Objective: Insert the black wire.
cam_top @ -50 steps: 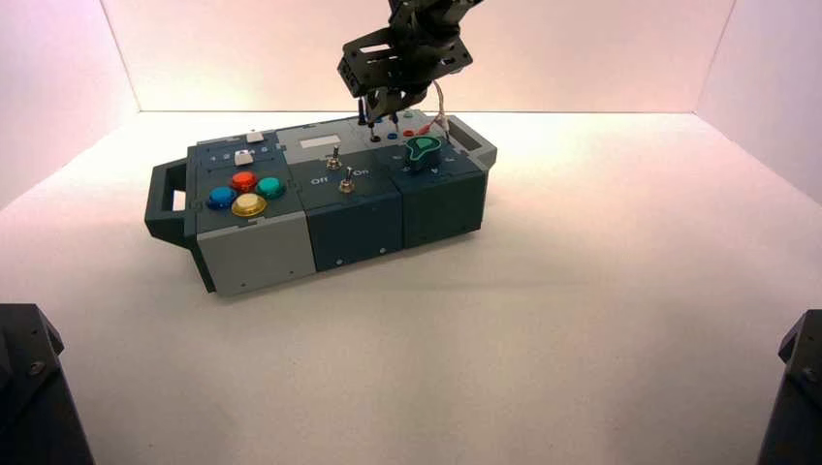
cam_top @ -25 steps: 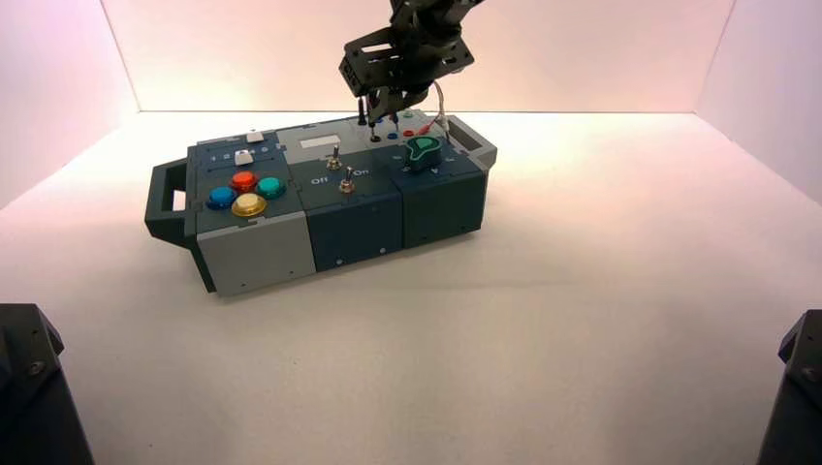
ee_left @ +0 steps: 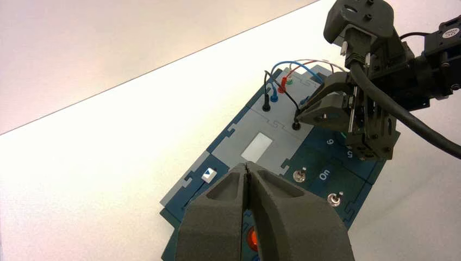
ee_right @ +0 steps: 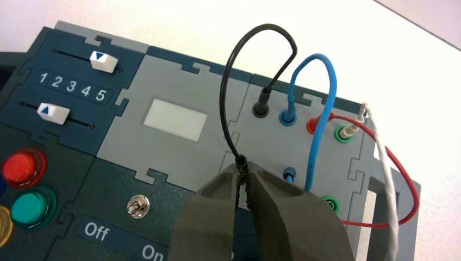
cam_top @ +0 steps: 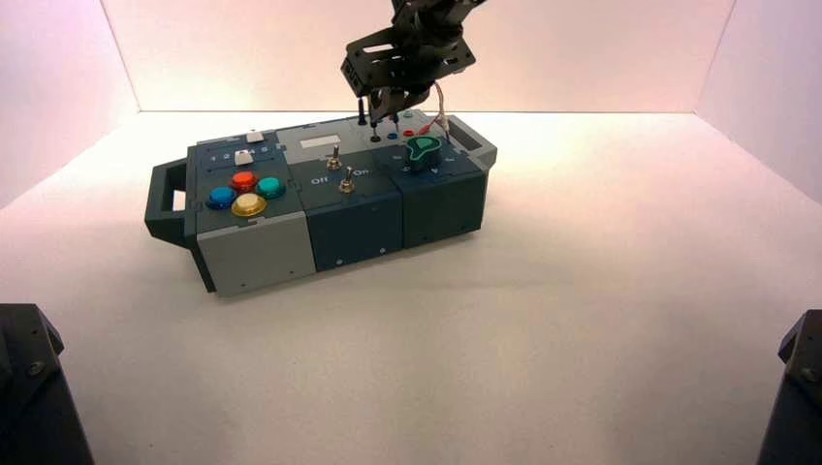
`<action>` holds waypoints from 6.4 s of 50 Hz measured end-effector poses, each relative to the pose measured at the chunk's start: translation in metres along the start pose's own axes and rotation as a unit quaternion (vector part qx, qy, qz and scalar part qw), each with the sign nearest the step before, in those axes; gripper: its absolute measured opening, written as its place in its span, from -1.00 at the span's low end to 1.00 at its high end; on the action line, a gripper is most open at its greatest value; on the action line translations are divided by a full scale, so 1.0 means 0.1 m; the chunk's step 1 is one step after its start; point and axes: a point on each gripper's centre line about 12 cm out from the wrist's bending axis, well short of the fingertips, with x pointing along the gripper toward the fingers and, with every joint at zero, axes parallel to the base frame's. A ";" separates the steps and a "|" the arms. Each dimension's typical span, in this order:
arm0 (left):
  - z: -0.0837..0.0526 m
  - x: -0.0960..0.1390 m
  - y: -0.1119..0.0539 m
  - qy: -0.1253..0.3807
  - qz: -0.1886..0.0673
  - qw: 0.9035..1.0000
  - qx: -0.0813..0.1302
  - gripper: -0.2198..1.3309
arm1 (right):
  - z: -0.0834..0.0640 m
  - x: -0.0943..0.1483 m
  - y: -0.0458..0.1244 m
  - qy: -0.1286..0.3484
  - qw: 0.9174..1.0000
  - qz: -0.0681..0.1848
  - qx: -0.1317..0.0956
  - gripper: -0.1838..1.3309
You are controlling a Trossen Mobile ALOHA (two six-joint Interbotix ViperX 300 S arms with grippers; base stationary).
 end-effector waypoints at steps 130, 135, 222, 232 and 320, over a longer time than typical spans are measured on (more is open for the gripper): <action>0.00 0.00 0.00 0.000 0.000 1.000 0.000 -0.93 | -0.06 -0.02 0.03 0.000 1.000 0.002 0.002 -0.79; 0.00 0.00 0.00 0.000 0.000 1.000 0.000 -0.93 | -0.10 0.01 0.03 0.006 1.000 0.001 0.002 -0.79; -0.01 0.00 0.00 -0.001 0.001 1.000 -0.004 -0.93 | -0.23 -0.02 0.03 0.042 0.999 0.004 0.002 0.12; -0.01 0.00 0.00 0.000 0.001 1.000 -0.003 -0.93 | -0.15 -0.05 0.04 0.049 0.999 0.007 0.002 0.12; -0.01 0.00 0.00 -0.001 0.001 1.000 -0.004 -0.93 | 0.00 0.10 0.02 0.037 0.999 0.005 -0.004 -0.81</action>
